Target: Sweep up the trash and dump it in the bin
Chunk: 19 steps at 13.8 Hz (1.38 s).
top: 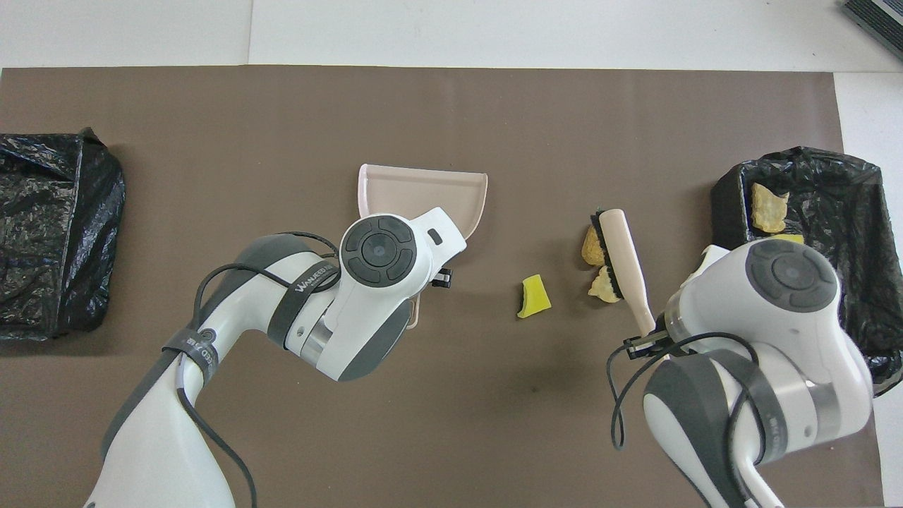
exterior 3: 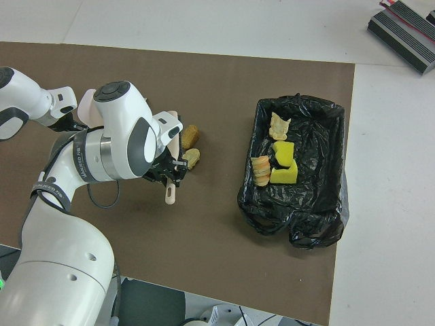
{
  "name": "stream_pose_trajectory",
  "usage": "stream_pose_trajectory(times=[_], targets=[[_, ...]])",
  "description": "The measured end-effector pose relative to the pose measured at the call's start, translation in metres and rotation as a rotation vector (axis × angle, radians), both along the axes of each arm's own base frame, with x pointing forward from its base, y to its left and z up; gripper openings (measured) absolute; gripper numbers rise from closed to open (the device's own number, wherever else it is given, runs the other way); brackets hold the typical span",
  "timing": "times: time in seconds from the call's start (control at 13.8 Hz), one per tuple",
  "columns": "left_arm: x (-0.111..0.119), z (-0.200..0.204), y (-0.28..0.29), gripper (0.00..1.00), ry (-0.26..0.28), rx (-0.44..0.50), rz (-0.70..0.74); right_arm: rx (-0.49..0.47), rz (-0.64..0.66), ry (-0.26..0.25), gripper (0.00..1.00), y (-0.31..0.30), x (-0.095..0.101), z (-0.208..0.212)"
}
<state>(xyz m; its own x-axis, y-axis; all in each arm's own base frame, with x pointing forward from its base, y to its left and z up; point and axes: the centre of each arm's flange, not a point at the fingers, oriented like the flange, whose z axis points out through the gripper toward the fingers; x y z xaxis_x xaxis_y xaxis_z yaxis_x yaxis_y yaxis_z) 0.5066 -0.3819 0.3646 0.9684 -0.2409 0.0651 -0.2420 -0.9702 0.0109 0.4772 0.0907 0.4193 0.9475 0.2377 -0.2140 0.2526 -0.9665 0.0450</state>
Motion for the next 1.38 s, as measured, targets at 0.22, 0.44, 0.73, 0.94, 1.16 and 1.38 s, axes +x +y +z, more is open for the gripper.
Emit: stream_pose_trajectory(times=[0.22, 0.44, 0.73, 0.94, 1.16, 1.38], targets=[[0.001, -0.005, 0.0, 0.43, 0.001, 0.004, 0.0, -0.095, 0.111, -0.027, 0.26, -0.035, 0.053, 0.006], [0.0, -0.011, 0.001, 0.34, 0.01, 0.012, -0.001, -0.209, 0.2, -0.007, 0.26, -0.043, 0.084, -0.014], [0.0, -0.013, 0.003, 0.33, 0.001, 0.033, -0.014, -0.254, 0.264, 0.081, 0.26, -0.025, 0.079, -0.054], [0.005, -0.007, 0.013, 0.33, -0.011, 0.06, -0.052, -0.198, 0.227, 0.152, 0.26, -0.011, 0.055, -0.074], [0.005, 0.019, 0.046, 0.33, 0.071, 0.132, -0.276, -0.106, 0.115, 0.181, 0.26, -0.002, 0.035, -0.079], [-0.002, 0.039, 0.066, 0.33, 0.143, 0.162, -0.526, -0.034, 0.018, 0.204, 0.26, 0.02, 0.02, -0.077]])
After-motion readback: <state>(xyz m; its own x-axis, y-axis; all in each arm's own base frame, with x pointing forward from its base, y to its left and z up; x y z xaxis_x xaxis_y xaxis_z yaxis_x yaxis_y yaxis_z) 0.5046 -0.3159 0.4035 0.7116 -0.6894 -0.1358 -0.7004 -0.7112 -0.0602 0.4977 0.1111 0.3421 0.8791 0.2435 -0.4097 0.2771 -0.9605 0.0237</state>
